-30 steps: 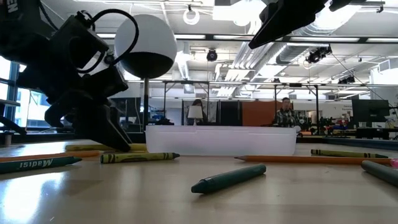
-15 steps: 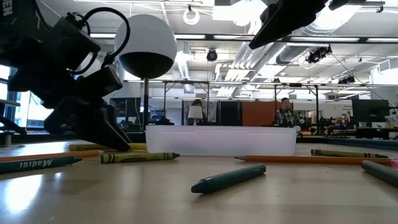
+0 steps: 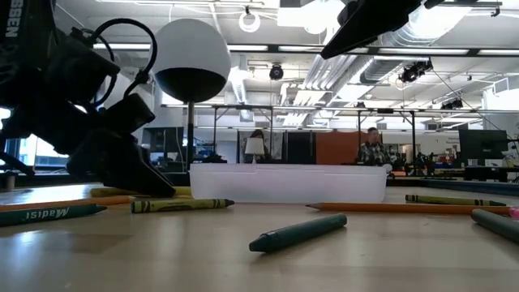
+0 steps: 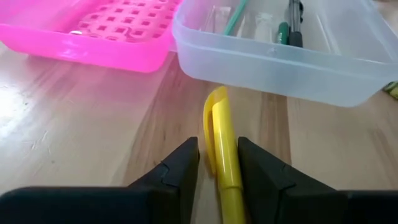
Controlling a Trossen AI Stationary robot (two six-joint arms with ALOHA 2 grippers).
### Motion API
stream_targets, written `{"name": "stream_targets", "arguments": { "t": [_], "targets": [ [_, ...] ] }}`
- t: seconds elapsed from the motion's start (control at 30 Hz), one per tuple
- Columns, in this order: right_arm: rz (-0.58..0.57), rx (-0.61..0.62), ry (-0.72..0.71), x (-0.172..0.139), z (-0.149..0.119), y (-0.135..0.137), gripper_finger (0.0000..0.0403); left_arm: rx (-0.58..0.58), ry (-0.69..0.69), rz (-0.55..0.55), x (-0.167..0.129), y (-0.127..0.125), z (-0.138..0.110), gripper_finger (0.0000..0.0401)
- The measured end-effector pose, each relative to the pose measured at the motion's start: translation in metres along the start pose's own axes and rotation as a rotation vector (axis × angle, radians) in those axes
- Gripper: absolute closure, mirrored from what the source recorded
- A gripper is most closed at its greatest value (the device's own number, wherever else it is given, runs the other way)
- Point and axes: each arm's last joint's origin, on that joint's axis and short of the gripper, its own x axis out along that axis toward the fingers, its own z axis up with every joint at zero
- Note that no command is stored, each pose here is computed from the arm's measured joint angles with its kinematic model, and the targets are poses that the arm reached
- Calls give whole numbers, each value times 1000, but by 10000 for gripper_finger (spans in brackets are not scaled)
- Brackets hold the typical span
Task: Pick & place school supplies into a supply box
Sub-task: Put the yellow pen into the pink supply box
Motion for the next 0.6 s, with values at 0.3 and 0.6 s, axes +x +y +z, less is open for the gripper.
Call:
{"name": "stream_targets", "arguments": {
  "t": [0.3, 0.6],
  "targets": [
    [-7, -2, -9, 0, 1, 0, 299, -9, -20, 69, 9, -2, 3, 255],
    [-4, -16, -9, 0, 1, 0, 300, -73, -64, 91, 17, -3, -1, 340]
  ]
}}
